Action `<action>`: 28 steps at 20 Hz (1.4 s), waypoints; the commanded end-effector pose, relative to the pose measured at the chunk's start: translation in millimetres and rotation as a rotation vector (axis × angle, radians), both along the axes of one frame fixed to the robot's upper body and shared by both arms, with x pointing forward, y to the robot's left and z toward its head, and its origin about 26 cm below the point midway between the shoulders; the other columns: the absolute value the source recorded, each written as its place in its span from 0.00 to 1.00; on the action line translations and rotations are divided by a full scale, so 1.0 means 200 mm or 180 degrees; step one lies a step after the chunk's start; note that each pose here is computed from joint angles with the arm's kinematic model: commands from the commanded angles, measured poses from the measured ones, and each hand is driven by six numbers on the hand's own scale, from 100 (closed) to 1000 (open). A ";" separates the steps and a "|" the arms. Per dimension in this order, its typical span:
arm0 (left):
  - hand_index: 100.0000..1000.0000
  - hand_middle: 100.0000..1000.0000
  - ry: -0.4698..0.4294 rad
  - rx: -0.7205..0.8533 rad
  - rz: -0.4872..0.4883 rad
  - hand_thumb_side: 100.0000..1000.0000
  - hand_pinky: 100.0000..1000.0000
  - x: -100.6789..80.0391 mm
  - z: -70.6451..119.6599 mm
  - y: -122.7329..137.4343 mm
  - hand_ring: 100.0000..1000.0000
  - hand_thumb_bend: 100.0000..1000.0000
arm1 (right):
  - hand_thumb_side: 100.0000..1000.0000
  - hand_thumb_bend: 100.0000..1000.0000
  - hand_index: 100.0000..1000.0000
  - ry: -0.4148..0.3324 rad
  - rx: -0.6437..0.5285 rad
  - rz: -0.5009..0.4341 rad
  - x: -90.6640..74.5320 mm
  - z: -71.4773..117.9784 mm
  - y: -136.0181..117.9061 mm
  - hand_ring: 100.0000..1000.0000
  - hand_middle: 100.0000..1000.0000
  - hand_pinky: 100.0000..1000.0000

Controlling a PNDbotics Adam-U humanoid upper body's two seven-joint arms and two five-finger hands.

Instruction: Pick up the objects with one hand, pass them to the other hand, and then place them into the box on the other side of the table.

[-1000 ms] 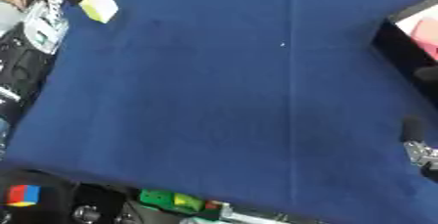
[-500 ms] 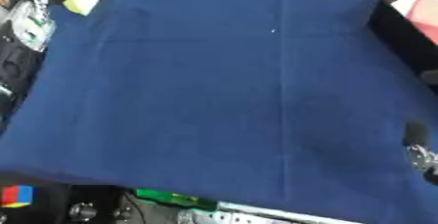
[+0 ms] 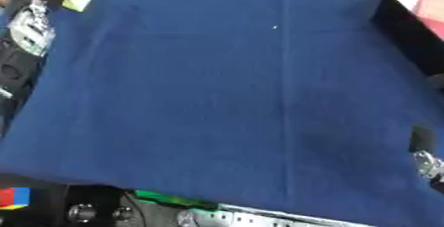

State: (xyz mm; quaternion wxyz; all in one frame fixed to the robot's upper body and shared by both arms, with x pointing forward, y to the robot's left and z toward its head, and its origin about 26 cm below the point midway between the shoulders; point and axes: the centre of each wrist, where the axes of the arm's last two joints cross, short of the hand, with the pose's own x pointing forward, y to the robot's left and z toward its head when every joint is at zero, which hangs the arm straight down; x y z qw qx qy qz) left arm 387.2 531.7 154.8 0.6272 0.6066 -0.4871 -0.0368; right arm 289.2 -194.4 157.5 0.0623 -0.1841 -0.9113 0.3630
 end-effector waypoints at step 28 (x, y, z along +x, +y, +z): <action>0.93 0.81 -0.0148 0.0899 -0.0308 0.77 0.84 0.10 0.09 -0.13 0.78 0.45 | 0.20 0.00 1.00 -0.0031 -0.0004 -0.0014 -0.02 0.02 0.00 0.92 0.66 0.90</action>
